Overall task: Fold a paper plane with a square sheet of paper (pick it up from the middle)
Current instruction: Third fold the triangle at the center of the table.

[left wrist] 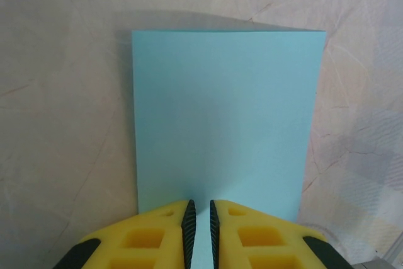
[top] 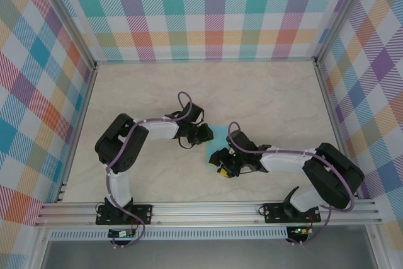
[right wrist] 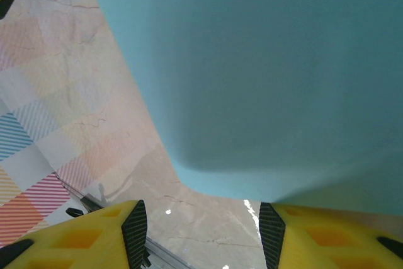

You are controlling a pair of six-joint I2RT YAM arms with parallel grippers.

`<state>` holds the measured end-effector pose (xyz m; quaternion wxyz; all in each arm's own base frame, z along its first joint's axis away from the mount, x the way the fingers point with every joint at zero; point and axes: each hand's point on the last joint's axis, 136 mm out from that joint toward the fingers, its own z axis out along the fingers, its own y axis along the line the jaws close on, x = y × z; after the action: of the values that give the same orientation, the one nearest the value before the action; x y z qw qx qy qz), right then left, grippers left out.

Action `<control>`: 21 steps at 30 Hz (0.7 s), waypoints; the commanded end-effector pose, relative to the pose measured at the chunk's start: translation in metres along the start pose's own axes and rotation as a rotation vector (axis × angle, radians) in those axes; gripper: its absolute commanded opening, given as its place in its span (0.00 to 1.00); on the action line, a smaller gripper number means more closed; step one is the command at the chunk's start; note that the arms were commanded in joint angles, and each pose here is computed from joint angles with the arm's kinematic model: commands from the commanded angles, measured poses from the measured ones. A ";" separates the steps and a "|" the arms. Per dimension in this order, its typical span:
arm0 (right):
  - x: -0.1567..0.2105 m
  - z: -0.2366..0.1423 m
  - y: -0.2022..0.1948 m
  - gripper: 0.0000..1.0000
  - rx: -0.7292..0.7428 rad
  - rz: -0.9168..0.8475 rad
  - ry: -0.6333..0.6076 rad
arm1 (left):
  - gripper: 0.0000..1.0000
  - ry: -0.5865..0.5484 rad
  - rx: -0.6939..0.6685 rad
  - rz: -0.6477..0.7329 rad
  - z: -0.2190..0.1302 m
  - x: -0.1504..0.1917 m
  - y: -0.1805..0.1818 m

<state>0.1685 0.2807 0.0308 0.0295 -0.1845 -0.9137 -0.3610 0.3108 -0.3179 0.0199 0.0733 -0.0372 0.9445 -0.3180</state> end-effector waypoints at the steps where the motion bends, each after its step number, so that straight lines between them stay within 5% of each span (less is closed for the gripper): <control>1: -0.005 0.001 -0.001 0.52 -0.013 0.016 -0.040 | 0.18 0.104 -0.138 -0.076 0.007 0.031 0.045; 21: -0.039 -0.027 -0.003 0.54 0.009 0.006 -0.260 | 0.18 0.103 -0.132 -0.077 0.005 0.032 0.044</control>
<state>0.2018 0.2640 0.0505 -0.0744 -0.2293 -0.9024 -0.3571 0.3107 -0.3179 0.0200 0.0736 -0.0371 0.9442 -0.3188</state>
